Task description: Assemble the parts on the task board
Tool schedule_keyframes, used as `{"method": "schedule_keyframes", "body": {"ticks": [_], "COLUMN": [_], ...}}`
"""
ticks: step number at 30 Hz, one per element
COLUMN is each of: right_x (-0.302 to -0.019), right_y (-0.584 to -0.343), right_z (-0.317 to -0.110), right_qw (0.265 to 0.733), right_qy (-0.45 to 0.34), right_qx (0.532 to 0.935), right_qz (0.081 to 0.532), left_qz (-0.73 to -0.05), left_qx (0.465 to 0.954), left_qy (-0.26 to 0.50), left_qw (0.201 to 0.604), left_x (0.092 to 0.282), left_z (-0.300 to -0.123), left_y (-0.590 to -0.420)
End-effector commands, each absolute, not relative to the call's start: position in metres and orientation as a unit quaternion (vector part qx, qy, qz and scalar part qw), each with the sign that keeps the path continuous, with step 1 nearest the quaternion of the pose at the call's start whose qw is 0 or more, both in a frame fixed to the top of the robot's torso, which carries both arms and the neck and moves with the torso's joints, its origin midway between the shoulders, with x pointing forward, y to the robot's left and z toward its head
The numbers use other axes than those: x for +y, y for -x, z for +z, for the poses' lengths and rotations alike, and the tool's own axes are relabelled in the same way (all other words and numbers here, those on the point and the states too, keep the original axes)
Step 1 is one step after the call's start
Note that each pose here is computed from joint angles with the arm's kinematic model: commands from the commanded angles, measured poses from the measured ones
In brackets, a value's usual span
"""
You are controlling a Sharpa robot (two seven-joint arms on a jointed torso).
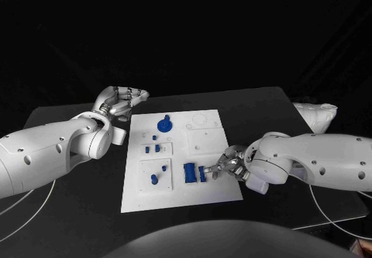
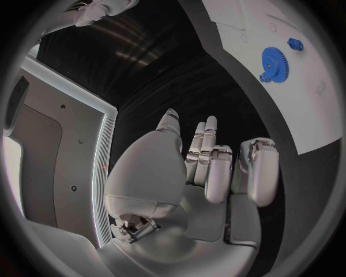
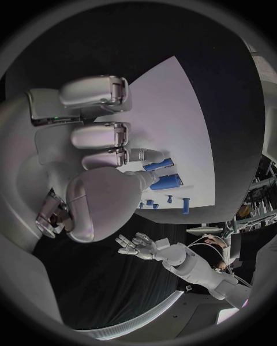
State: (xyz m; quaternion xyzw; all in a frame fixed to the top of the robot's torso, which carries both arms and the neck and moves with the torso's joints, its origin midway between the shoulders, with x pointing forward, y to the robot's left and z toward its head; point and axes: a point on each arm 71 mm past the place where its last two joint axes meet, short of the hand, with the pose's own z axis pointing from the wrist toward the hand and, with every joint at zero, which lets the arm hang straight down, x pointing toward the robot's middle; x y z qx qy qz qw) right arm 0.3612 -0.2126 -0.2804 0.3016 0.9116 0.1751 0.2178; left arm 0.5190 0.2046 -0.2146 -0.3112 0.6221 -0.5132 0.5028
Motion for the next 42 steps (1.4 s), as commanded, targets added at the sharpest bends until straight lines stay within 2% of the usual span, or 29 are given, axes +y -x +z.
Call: {"method": "schedule_keyframes", "body": {"ticks": [1,14,18,23,29,35,42], "right_x": [-0.211,-0.212,-0.212,-0.211,-0.206,-0.198,-0.182], "right_y": [-0.359,-0.358,-0.36,-0.368,-0.383,-0.407,-0.431], "right_z": [-0.281,-0.284,-0.282,-0.274,-0.256,-0.236,-0.226], "right_qw": [0.215,0.216,0.237,0.286,0.335,0.388,0.391], "right_qy": [-0.258,-0.24,-0.253,-0.294,-0.348,-0.352,-0.367], "right_qx": [0.927,0.932,0.921,0.877,0.787,0.697,0.624], "right_qz": [0.169,0.162,0.179,0.251,0.384,0.49,0.568], "left_qz": [-0.519,-0.519,-0.52,-0.52,-0.518,-0.519,-0.541], "left_qx": [0.624,0.625,0.625,0.623,0.617,0.596,0.561], "left_qy": [0.306,0.305,0.305,0.305,0.307,0.319,0.353], "left_qw": [0.497,0.497,0.496,0.498,0.506,0.523,0.518], "left_x": [0.202,0.202,0.201,0.201,0.204,0.207,0.201], "left_z": [-0.214,-0.214,-0.214,-0.214,-0.217,-0.224,-0.232], "left_y": [-0.518,-0.519,-0.519,-0.518,-0.513,-0.5,-0.478]}}
